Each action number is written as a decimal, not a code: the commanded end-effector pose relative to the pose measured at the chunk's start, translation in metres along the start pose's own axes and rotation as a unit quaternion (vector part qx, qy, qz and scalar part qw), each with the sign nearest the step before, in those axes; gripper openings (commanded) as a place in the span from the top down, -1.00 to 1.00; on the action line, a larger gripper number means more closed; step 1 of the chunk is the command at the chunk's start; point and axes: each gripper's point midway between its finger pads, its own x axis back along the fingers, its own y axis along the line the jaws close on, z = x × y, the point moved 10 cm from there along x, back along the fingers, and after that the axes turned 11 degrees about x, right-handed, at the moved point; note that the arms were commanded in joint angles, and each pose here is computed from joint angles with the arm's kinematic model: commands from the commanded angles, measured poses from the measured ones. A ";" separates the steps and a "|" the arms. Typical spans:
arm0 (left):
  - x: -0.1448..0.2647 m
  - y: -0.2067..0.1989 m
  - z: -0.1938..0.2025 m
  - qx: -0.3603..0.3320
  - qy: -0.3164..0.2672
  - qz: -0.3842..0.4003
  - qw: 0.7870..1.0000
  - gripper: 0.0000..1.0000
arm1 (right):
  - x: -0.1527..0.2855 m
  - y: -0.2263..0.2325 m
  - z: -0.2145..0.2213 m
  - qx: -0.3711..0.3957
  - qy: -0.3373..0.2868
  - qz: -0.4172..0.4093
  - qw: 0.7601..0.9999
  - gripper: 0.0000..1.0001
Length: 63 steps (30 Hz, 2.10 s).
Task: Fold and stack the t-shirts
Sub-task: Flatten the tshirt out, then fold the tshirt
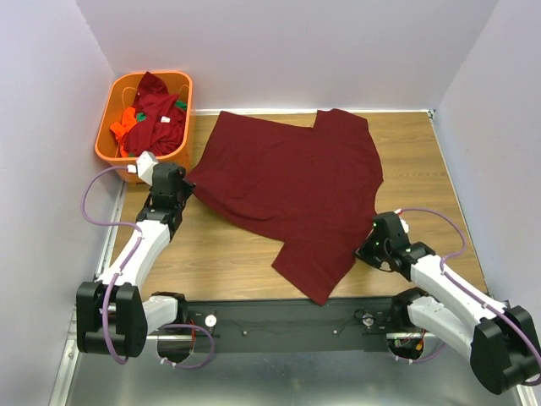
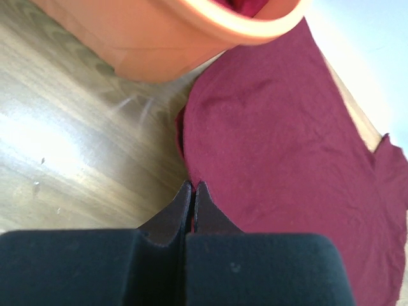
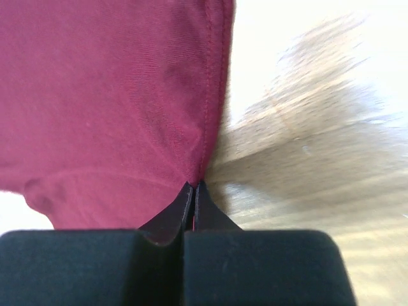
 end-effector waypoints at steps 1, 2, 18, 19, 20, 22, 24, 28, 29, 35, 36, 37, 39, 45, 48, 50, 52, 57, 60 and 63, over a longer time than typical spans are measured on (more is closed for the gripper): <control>0.003 0.009 0.003 -0.006 0.002 0.001 1.000 1.00 | 0.025 0.006 -0.027 0.029 -0.049 0.071 0.996 0.97; 0.004 0.011 0.004 -0.007 0.002 0.001 1.000 1.00 | 0.030 0.007 -0.029 0.027 -0.055 0.076 0.995 0.88; 0.018 0.059 0.043 0.000 0.035 -0.034 0.999 1.00 | 0.077 0.009 -0.034 -0.003 -0.023 0.111 0.994 0.59; 0.021 0.059 0.042 0.001 0.034 -0.031 0.999 1.00 | 0.087 0.010 -0.039 -0.004 -0.036 0.118 0.992 0.50; 0.022 0.059 0.042 0.002 0.035 -0.031 0.999 1.00 | 0.092 0.011 -0.043 -0.005 -0.046 0.124 0.991 0.46; 0.025 0.059 0.044 0.006 0.037 -0.026 0.999 1.00 | 0.104 0.011 -0.051 -0.002 -0.066 0.143 0.988 0.42; 0.028 0.059 0.046 0.004 0.042 -0.024 0.999 1.00 | 0.108 0.011 -0.051 0.001 -0.067 0.141 0.988 0.62; 0.028 0.061 0.049 0.003 0.042 -0.027 0.999 1.00 | 0.103 0.012 -0.047 0.007 -0.048 0.129 0.991 0.69; 0.028 0.062 0.050 0.003 0.043 -0.029 0.999 1.00 | 0.096 0.010 -0.043 0.010 -0.035 0.128 0.991 0.64; 0.023 0.057 0.050 -0.003 0.047 -0.031 0.998 1.00 | 0.053 0.004 -0.015 -0.009 0.050 0.103 0.993 0.44; 0.023 0.057 0.049 -0.004 0.047 -0.031 0.998 1.00 | 0.050 0.003 -0.014 -0.013 0.051 0.106 0.993 0.43; 0.023 0.056 0.049 -0.003 0.046 -0.029 0.999 1.00 | 0.048 0.002 -0.014 -0.014 0.049 0.115 0.992 0.42; 0.023 0.055 0.048 -0.003 0.045 -0.028 0.999 1.00 | 0.047 0.002 -0.013 -0.017 0.048 0.111 0.993 0.41; 0.022 0.053 0.047 -0.006 0.042 -0.024 0.999 1.00 | 0.047 0.001 -0.004 -0.007 0.057 0.060 0.997 0.30; 0.021 0.053 0.048 -0.005 0.042 -0.023 0.999 1.00 | 0.046 0.003 0.002 0.008 0.064 0.032 0.997 0.28; 0.019 0.053 0.048 -0.005 0.044 -0.024 0.999 1.00 | 0.045 0.008 0.009 0.033 0.068 0.013 0.997 0.27; 0.018 0.054 0.050 -0.006 0.046 -0.026 0.999 1.00 | 0.044 0.018 0.015 0.051 0.070 0.003 0.996 0.26; 0.015 0.053 0.050 -0.011 0.048 -0.028 0.998 1.00 | 0.052 0.047 0.045 0.144 0.047 -0.007 0.988 0.17; 0.015 0.054 0.050 -0.014 0.047 -0.030 0.998 1.00 | 0.053 0.058 0.073 0.213 0.046 0.004 0.976 0.11; 0.015 0.054 0.050 -0.017 0.045 -0.032 0.998 1.00 | 0.046 0.061 0.106 0.279 0.044 0.053 0.958 0.04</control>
